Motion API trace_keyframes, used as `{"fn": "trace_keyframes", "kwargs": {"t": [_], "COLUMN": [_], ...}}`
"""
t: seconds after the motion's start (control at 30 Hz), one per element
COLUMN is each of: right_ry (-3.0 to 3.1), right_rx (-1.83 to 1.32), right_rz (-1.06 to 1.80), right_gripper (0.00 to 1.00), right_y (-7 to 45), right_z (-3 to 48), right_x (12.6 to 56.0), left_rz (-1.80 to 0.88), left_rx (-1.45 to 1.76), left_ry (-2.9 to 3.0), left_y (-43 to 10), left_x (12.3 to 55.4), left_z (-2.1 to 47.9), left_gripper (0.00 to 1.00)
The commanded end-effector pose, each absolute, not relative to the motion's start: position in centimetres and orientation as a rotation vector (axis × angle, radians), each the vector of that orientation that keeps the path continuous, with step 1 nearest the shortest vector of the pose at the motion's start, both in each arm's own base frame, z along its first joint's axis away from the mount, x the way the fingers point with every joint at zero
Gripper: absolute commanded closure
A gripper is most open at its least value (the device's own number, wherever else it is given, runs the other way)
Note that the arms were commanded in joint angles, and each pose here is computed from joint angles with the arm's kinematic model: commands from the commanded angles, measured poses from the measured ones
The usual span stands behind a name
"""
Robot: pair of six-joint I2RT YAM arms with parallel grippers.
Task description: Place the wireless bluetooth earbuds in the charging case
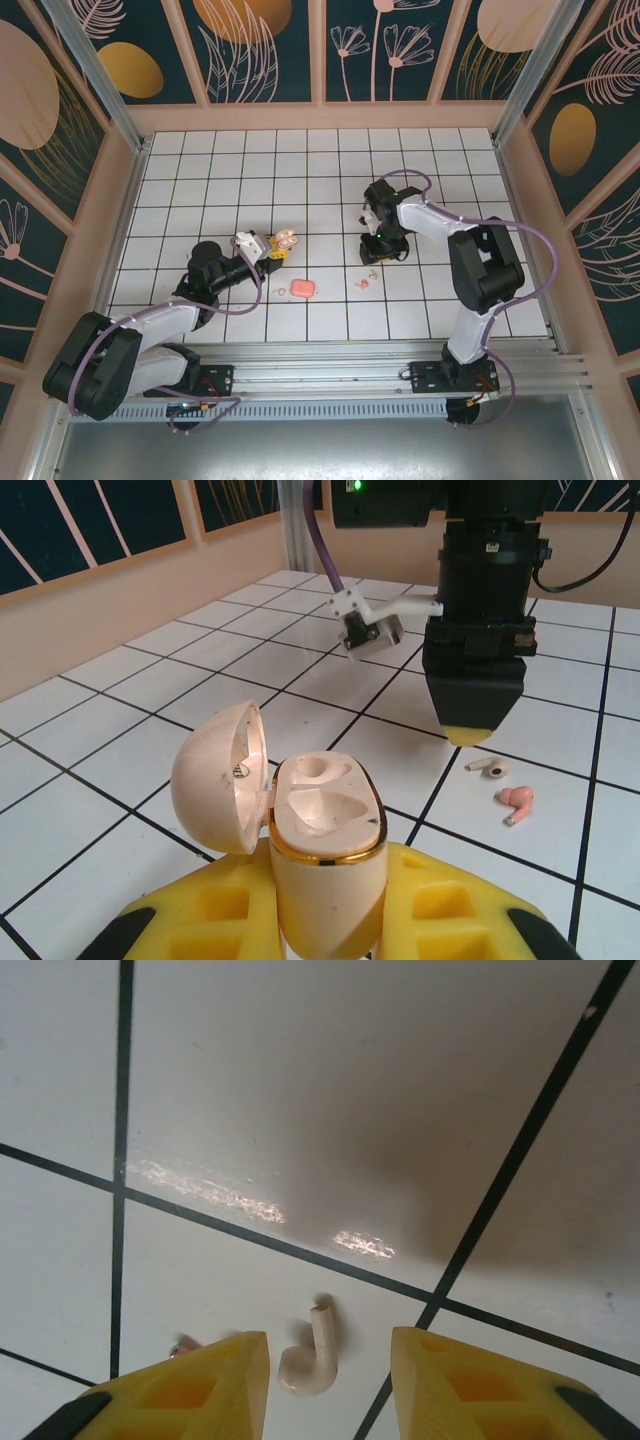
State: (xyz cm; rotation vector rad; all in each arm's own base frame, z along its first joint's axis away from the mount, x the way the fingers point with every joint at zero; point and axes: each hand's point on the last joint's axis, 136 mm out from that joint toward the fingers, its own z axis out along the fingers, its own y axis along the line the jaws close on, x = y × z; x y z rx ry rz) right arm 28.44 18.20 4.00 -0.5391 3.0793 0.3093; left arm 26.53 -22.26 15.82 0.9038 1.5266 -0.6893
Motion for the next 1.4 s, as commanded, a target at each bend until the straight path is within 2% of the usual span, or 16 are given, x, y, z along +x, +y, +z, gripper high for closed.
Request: {"fn": "trace_keyframes", "kwargs": {"t": [0.0,0.3,0.6,0.93,1.37], "right_ry": [3.1,3.09,3.163,3.166,3.212], "right_rx": [-0.513,-0.65,-0.642,-0.593,-0.589], "right_rz": [0.354,0.486,0.335,0.21,0.304], "right_gripper": [0.62,0.64,0.64,0.61,0.62], "right_y": [19.1,21.9,19.6,17.6,17.8], "right_z": [3.4,2.6,1.2,2.3,2.8], "right_x": [28.2,27.7,26.4,26.1,23.5], "left_rz": [-0.699,-0.708,-0.702,-0.703,-0.701], "left_rx": [0.907,0.901,0.907,0.905,0.907], "left_ry": [1.466,1.475,1.477,1.477,1.48], "left_y": [-22.7,-22.8,-22.9,-22.8,-22.7], "left_x": [26.6,26.8,26.9,26.8,26.7], "left_z": [17.7,17.5,17.4,17.5,17.5], "left_gripper": [0.93,0.93,0.93,0.93,0.93]}}
